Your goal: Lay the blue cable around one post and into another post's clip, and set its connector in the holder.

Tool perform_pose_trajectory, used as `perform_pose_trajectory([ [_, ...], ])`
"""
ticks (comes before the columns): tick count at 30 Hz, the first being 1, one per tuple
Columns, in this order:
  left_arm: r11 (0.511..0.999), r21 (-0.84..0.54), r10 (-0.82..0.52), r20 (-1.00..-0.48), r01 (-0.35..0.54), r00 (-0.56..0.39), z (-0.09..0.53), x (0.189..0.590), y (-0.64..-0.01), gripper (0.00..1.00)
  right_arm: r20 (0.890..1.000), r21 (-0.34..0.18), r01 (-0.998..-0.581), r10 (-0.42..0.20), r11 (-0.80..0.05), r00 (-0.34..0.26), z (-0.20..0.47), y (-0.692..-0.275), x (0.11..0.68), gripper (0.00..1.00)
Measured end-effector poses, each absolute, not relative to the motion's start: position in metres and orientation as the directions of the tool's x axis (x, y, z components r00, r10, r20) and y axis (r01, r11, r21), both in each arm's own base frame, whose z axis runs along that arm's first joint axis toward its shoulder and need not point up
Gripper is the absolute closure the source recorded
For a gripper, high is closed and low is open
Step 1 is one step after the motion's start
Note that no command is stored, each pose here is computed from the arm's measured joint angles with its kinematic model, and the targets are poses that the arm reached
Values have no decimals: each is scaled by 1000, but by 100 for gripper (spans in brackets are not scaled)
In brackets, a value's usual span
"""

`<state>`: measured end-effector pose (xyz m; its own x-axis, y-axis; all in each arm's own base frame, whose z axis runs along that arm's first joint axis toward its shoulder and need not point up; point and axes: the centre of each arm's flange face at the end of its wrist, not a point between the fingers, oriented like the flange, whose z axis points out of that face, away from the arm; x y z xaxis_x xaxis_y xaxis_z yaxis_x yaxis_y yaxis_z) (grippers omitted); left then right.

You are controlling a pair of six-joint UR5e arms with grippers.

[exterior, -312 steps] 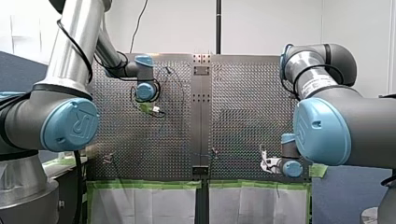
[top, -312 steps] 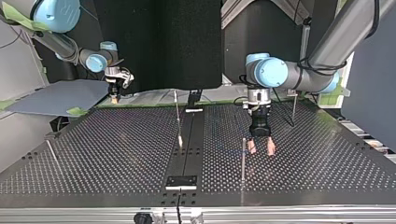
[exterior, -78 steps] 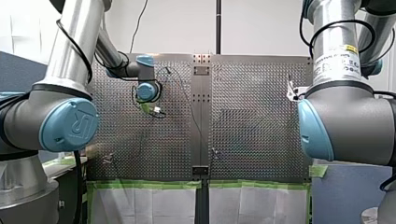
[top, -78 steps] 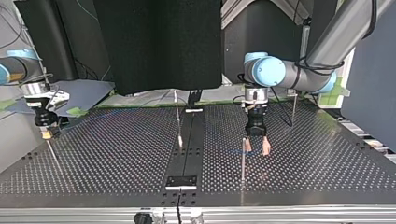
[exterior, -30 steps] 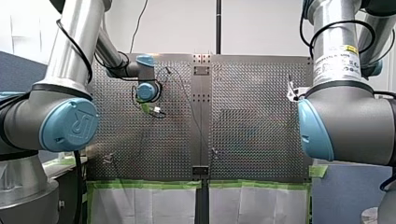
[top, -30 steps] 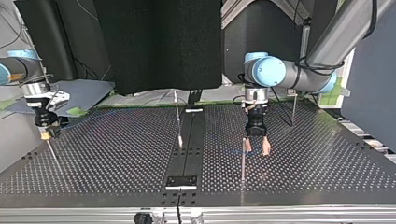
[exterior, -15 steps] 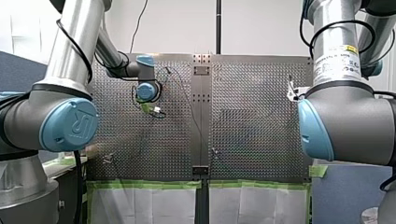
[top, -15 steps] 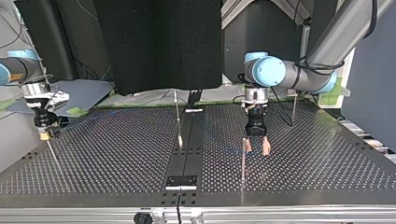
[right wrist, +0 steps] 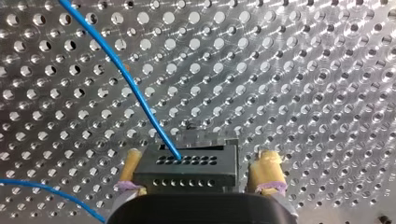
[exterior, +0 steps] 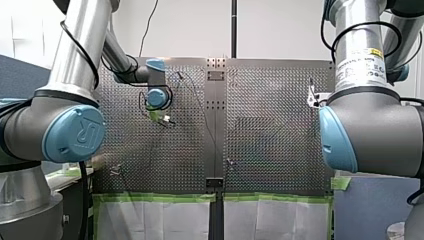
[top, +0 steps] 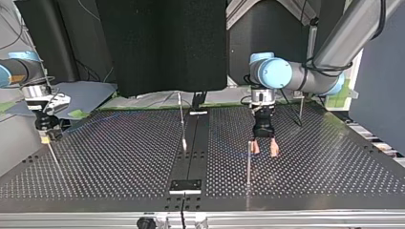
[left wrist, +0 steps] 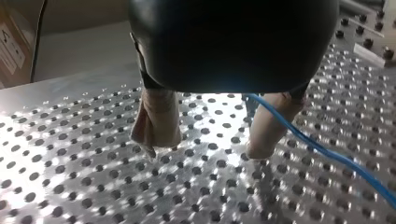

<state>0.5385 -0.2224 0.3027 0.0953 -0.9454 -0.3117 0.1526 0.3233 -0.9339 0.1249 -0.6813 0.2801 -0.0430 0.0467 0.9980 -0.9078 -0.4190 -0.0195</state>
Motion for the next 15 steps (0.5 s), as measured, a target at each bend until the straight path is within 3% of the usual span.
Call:
perform_pose_trajectory([
  [15,416,-904,-905,-402,97,140,301,536,-217,0,997,-27,-909,56,-415,-56,282,-683,123,0],
])
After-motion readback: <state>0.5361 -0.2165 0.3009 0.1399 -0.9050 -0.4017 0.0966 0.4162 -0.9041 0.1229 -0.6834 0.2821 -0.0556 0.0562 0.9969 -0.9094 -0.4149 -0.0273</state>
